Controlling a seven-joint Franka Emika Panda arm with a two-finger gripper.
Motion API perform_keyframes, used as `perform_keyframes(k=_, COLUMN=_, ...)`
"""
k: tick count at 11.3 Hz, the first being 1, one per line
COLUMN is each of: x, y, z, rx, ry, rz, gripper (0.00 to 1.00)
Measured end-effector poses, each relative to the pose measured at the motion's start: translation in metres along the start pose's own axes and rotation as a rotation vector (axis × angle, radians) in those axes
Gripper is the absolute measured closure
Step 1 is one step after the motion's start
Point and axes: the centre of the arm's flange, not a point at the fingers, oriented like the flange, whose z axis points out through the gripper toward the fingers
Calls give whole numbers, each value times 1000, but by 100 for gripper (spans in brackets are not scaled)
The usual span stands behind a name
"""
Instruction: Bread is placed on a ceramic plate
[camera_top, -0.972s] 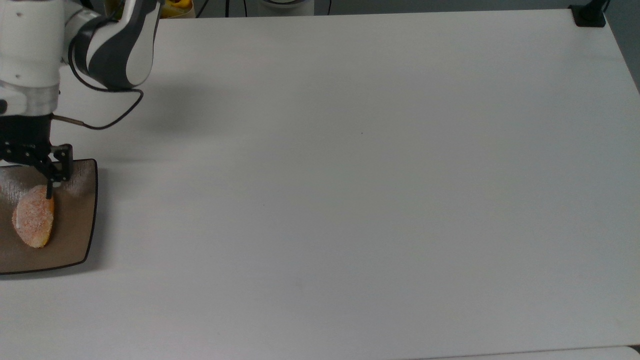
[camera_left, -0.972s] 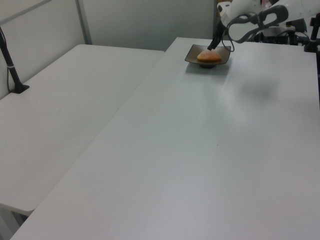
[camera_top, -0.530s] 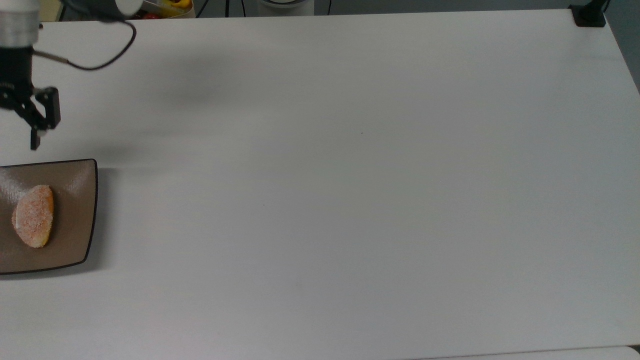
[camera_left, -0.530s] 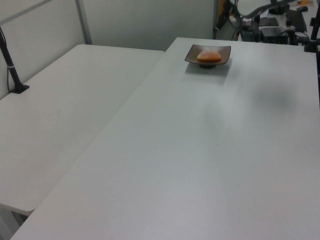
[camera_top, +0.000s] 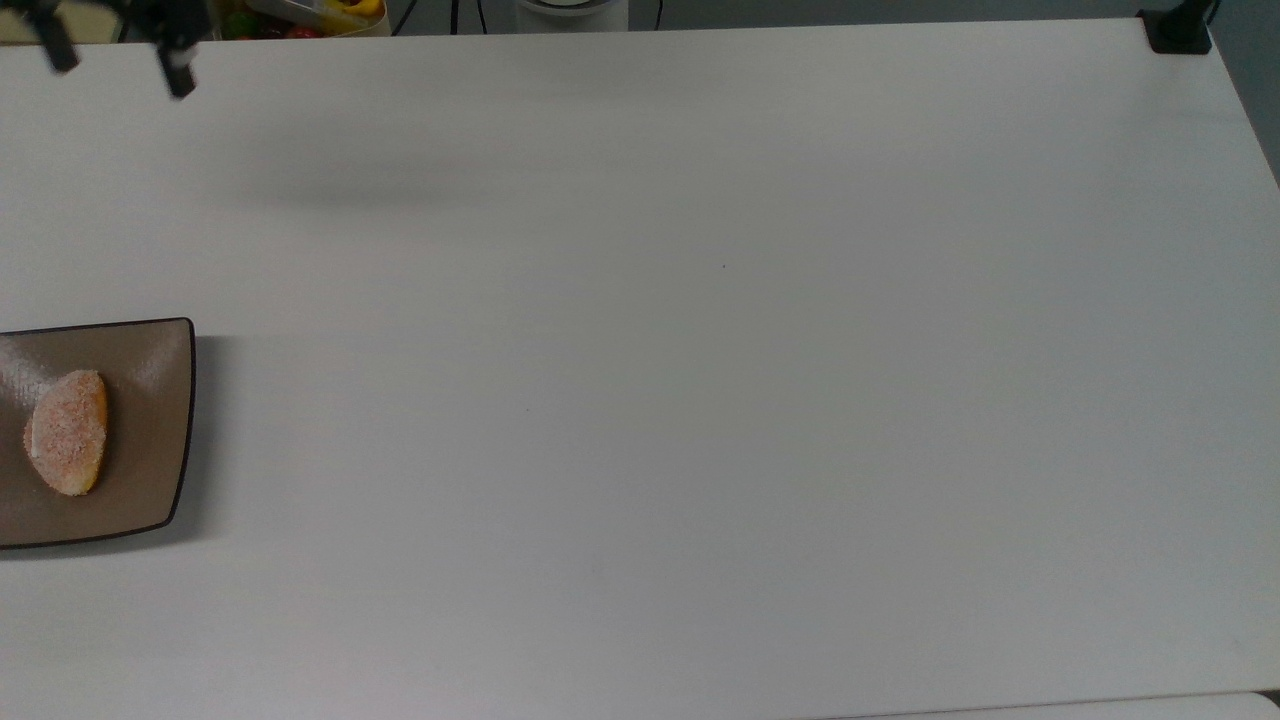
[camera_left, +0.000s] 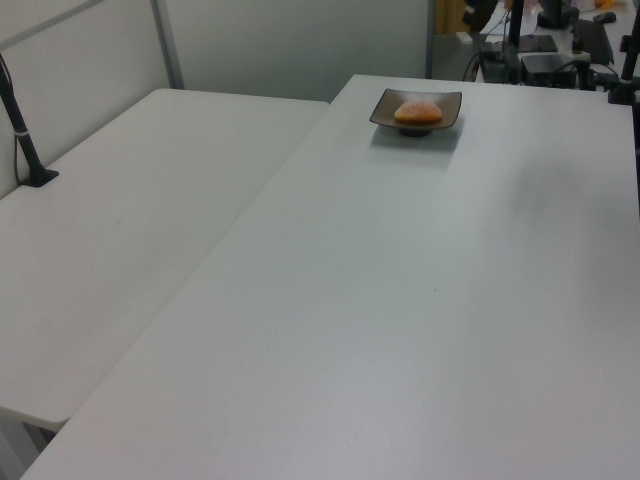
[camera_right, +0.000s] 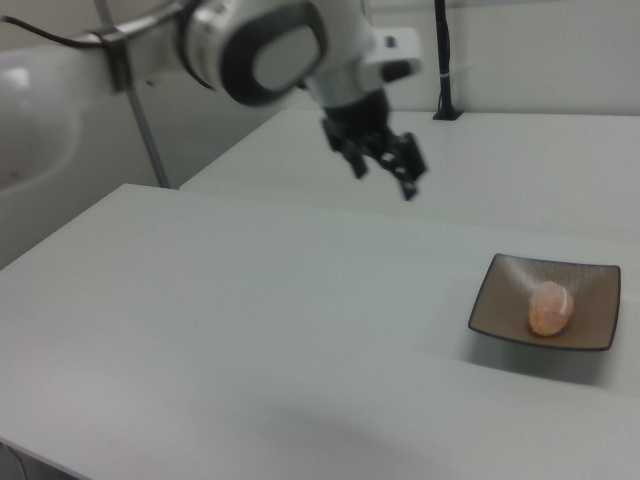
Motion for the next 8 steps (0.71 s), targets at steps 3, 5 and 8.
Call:
perform_keyframes(k=3, x=-45, y=-58, z=-36, rx=37, ry=-196, rz=59, gripper=0)
perform_keyframes(k=5, x=-55, y=-110, z=-40, rx=52, ry=-220, rz=16, gripper=0)
perform_keyframes(k=8, x=-73, y=-188, z=-32, rx=67, ry=-257, rz=-56, gripper=0)
